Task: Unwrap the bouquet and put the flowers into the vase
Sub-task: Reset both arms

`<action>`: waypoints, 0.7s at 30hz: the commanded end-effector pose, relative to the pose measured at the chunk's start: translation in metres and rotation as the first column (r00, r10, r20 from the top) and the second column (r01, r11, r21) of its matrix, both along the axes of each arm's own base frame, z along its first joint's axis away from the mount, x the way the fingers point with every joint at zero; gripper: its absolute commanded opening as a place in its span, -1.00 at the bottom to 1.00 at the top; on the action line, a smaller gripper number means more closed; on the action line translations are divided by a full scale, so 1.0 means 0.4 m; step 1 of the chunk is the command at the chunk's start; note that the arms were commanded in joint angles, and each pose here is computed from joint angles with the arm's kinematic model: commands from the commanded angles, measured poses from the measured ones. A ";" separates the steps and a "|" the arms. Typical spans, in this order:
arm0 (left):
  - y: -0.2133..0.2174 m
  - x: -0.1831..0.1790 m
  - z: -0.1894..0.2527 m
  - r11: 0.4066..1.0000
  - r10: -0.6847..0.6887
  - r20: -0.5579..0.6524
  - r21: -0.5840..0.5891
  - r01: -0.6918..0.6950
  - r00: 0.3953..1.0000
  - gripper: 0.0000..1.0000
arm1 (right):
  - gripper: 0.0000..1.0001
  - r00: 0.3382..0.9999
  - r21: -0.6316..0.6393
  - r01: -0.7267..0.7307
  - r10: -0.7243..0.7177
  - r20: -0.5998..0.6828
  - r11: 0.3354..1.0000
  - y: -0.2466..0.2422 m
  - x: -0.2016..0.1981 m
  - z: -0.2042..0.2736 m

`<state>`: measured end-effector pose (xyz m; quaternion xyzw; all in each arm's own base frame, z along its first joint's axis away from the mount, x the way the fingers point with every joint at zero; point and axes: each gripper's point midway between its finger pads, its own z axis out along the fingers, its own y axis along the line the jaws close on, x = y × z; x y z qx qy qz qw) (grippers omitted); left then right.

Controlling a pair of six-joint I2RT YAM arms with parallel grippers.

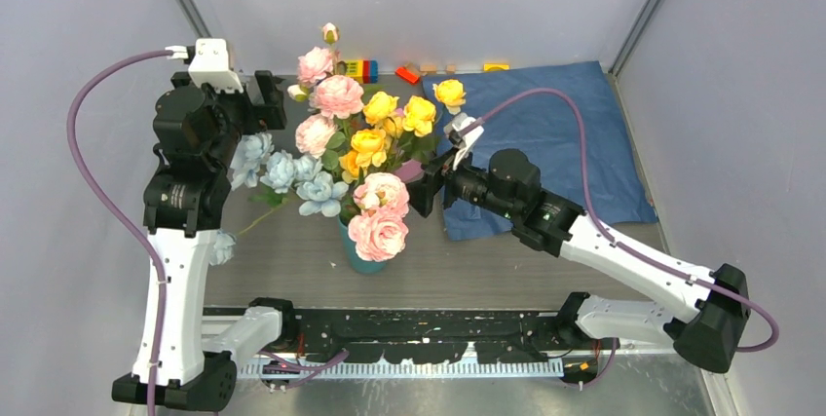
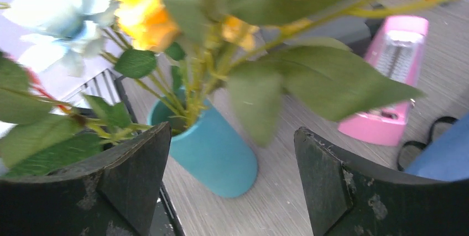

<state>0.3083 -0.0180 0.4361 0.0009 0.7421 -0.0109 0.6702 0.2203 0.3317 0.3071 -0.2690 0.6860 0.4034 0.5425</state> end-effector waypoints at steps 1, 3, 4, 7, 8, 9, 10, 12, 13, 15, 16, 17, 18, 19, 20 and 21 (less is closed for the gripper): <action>0.019 -0.024 0.010 0.999 0.023 0.014 0.034 -0.024 1.000 0.99 | 0.74 0.996 0.014 0.082 -0.081 -0.044 0.997 -0.074 0.060 -0.015; 0.031 -0.036 -0.004 0.998 0.045 -0.007 0.047 -0.045 0.999 0.99 | 0.75 0.988 0.032 0.133 -0.130 -0.089 0.991 -0.117 0.096 -0.024; 0.037 -0.043 -0.008 0.997 0.057 -0.009 0.050 -0.056 0.998 0.99 | 0.76 0.983 0.033 0.151 -0.147 -0.112 0.988 -0.132 0.103 -0.032; 0.051 -0.071 -0.010 0.995 0.077 0.013 0.062 -0.078 0.997 0.99 | 0.79 0.955 0.015 0.258 -0.253 -0.153 0.966 -0.209 0.154 -0.051; 0.056 -0.079 -0.009 0.994 0.085 0.021 0.065 -0.086 0.996 0.99 | 0.80 0.937 -0.001 0.307 -0.303 -0.175 0.952 -0.245 0.171 -0.060; 0.060 -0.087 -0.010 0.993 0.092 0.028 0.067 -0.093 0.995 0.99 | 0.81 0.919 -0.026 0.345 -0.343 -0.196 0.938 -0.271 0.179 -0.075; 0.064 -0.095 -0.008 0.993 0.098 0.036 0.067 -0.100 0.995 0.99 | 0.81 0.895 -0.028 0.399 -0.396 -0.205 0.917 -0.310 0.199 -0.073; 0.068 -0.112 -0.001 0.992 0.105 0.051 0.064 -0.108 0.993 0.99 | 0.81 0.841 -0.057 0.493 -0.492 -0.226 0.868 -0.379 0.220 -0.083; 0.070 -0.119 0.002 0.992 0.108 0.058 0.064 -0.111 0.992 0.99 | 0.82 0.806 -0.082 0.542 -0.545 -0.232 0.837 -0.414 0.227 -0.090; 0.074 -0.132 0.008 0.991 0.113 0.066 0.062 -0.117 0.991 0.99 | 0.83 0.727 -0.105 0.647 -0.653 -0.214 0.755 -0.494 0.235 -0.076; 0.076 -0.142 0.010 0.991 0.116 0.071 0.061 -0.120 0.991 0.99 | 0.84 0.672 -0.117 0.707 -0.714 -0.195 0.697 -0.538 0.243 -0.070; 0.078 -0.146 0.012 0.990 0.120 0.072 0.060 -0.124 0.990 0.99 | 0.86 0.646 -0.127 0.733 -0.742 -0.179 0.668 -0.564 0.233 -0.057; 0.081 -0.153 0.012 0.990 0.124 0.072 0.061 -0.129 0.990 0.99 | 0.87 0.590 -0.133 0.782 -0.793 -0.153 0.608 -0.603 0.235 -0.046; 0.084 -0.161 0.012 0.989 0.130 0.074 0.060 -0.135 0.989 0.99 | 0.89 0.564 -0.134 0.805 -0.815 -0.132 0.579 -0.627 0.223 -0.027; 0.087 -0.167 0.011 0.988 0.135 0.074 0.061 -0.140 0.988 0.99 | 0.90 0.515 -0.135 0.840 -0.850 -0.107 0.526 -0.659 0.219 -0.015; 0.090 -0.175 0.011 0.987 0.141 0.076 0.060 -0.146 0.987 0.99 | 0.90 0.479 -0.127 0.865 -0.875 -0.077 0.485 -0.688 0.207 0.009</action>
